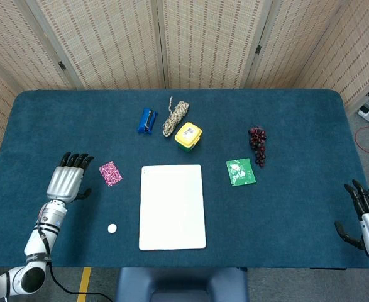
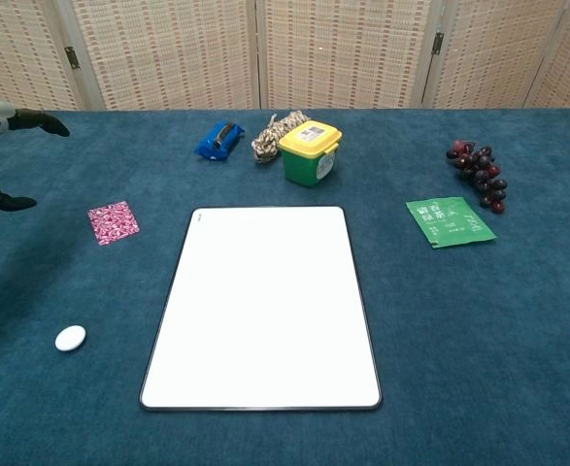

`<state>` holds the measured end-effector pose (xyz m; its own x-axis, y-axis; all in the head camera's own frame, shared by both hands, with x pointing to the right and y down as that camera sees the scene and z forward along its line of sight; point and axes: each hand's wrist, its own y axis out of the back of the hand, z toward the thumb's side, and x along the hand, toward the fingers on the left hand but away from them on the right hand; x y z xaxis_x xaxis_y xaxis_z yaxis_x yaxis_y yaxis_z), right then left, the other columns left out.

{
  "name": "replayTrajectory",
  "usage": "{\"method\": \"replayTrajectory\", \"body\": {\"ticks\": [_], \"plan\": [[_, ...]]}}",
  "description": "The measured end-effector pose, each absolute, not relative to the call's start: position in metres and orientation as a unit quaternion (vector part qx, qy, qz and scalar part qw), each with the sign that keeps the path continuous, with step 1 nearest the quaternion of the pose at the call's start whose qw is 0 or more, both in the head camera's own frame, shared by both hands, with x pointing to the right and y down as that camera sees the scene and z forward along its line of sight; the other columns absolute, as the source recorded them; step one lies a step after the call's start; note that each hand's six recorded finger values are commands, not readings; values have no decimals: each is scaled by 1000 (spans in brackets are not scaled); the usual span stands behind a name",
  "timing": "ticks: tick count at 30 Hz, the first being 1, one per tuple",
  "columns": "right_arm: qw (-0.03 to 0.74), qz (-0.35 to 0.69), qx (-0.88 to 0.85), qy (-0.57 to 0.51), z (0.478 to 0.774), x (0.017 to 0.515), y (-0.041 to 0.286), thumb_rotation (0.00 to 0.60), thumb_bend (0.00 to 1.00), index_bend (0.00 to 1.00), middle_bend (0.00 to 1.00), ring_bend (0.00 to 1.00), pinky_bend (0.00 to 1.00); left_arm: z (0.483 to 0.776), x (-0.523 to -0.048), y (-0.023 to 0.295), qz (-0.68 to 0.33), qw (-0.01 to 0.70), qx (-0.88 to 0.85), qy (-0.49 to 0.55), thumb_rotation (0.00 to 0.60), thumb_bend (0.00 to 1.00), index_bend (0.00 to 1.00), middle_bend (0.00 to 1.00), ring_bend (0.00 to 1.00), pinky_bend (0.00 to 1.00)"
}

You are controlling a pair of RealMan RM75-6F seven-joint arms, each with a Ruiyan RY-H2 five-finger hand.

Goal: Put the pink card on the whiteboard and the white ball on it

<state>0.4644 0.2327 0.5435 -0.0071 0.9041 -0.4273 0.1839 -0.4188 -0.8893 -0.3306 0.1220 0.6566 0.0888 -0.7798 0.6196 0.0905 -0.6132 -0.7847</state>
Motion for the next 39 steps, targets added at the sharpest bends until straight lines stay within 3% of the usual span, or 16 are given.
{"method": "replayTrajectory", "body": {"ticks": [18, 39], "plan": [[311, 572, -621, -438, 546, 475, 235, 600, 365, 1, 42, 90, 42, 717, -290, 95, -671, 287, -652, 206, 600, 311, 111, 68, 75, 0], [307, 575, -619, -439, 546, 481, 236, 600, 365, 1, 42, 89, 42, 741, -292, 97, -713, 231, -634, 191, 600, 311, 151, 64, 66, 0]]}}
